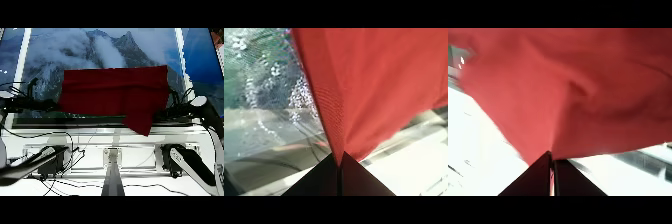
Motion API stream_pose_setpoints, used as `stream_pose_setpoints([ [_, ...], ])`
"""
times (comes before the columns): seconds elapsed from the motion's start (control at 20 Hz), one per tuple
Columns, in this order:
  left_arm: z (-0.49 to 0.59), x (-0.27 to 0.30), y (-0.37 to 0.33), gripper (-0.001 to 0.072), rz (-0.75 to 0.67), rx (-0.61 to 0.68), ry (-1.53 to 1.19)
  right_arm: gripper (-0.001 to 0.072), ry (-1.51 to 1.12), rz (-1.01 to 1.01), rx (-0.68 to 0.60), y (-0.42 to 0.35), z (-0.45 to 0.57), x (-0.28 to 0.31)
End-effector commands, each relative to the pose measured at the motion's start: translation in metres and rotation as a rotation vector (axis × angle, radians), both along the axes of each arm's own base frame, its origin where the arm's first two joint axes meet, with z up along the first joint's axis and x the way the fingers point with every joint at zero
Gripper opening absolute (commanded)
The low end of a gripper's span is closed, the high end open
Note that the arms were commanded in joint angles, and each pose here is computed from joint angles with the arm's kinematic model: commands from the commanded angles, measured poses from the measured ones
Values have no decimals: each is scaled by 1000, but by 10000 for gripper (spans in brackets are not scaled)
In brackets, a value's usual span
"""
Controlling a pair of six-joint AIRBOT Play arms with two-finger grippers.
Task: Fold the clothes and pants, and hang the long-sleeved shirts on hangers.
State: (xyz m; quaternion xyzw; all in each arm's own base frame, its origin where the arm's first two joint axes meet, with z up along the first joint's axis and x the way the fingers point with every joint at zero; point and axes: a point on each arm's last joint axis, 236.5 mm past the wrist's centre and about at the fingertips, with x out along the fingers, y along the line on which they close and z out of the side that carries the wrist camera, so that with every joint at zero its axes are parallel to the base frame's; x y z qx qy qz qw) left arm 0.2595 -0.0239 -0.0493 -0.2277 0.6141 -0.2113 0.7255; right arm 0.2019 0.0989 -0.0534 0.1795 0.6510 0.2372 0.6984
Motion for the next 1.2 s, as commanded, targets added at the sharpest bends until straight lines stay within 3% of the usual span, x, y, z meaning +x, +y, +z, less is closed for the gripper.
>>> stream_pose_setpoints([
  [0.0, 48, 28, -3, 10, 144, 0, -166, 7, -273, -106, 83, 15, 63, 46],
  [0.25, 72, 90, 8, 8, 379, 21, -346, 5, -522, -505, 186, -14, 111, 152],
  [0.55, 61, 154, 4, 8, 536, 31, -417, 6, -523, -557, 179, -16, 106, 243],
  [0.85, 27, 210, 3, 8, 534, 35, -362, 6, -526, -624, 149, -21, 77, 335],
  [1.05, -2, 231, 8, 19, 536, 42, -318, 8, -547, -694, 87, -42, 50, 363],
  [1.1, -4, 232, 8, 58, 532, 45, -317, 68, -541, -686, 76, -42, 44, 362],
  [1.15, -4, 232, 8, 304, 506, 59, -333, 328, -544, -663, 52, -43, 40, 360],
])
